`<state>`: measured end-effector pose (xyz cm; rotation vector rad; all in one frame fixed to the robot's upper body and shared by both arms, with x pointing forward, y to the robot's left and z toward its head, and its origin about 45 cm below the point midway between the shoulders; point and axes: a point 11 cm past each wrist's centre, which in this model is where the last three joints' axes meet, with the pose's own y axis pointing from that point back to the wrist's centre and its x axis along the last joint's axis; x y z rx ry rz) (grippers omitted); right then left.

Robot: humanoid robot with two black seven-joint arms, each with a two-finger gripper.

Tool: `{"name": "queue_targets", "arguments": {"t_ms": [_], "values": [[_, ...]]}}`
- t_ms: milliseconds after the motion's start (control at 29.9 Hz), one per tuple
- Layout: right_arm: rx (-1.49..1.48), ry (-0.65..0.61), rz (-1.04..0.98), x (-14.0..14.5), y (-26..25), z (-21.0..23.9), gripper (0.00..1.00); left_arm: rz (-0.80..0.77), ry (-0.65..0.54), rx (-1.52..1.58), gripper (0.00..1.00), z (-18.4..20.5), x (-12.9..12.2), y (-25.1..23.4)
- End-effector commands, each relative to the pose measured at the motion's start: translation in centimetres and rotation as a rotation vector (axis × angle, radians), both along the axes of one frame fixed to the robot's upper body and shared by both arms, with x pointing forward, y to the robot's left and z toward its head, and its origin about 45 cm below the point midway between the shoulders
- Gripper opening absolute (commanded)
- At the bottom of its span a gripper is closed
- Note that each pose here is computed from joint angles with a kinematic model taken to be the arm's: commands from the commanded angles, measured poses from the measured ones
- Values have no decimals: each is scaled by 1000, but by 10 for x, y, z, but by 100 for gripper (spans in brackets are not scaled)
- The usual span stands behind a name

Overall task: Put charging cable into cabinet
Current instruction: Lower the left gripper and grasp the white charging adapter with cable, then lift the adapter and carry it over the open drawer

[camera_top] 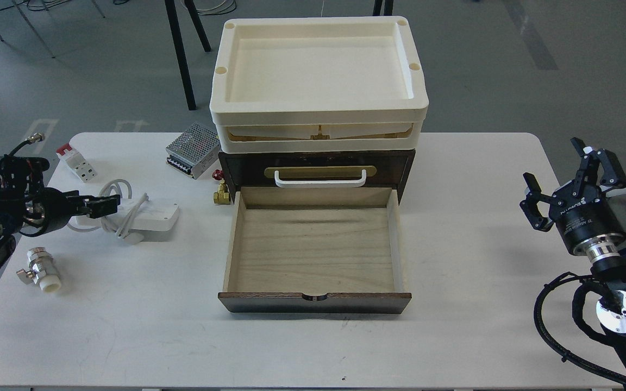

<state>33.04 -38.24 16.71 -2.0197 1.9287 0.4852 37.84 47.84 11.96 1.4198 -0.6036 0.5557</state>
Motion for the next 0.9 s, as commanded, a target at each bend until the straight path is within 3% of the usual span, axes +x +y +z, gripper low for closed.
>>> {"name": "queue_targets", "arguments": {"t_ms": [0,100,167,334,569,870], "values": [[0,-1,1,0,0,0,99,-8,-11,9,76,-2,-1,0],[0,-1,-1,0,0,0,99,-10,-12,13,63,-5,-3,0],[0,-1,-1,0,0,0,99,-5,-14,28,43,-5,-4,4],[0,-1,-1,0,0,0,99,-37,35,83,6,-11,-12,10],[0,-1,-1,0,0,0,99,-31,20,76,1,-6,-8,9],[0,-2,-1,1,0,1,99,109,-67,-24,1,12,-6,29]]}}
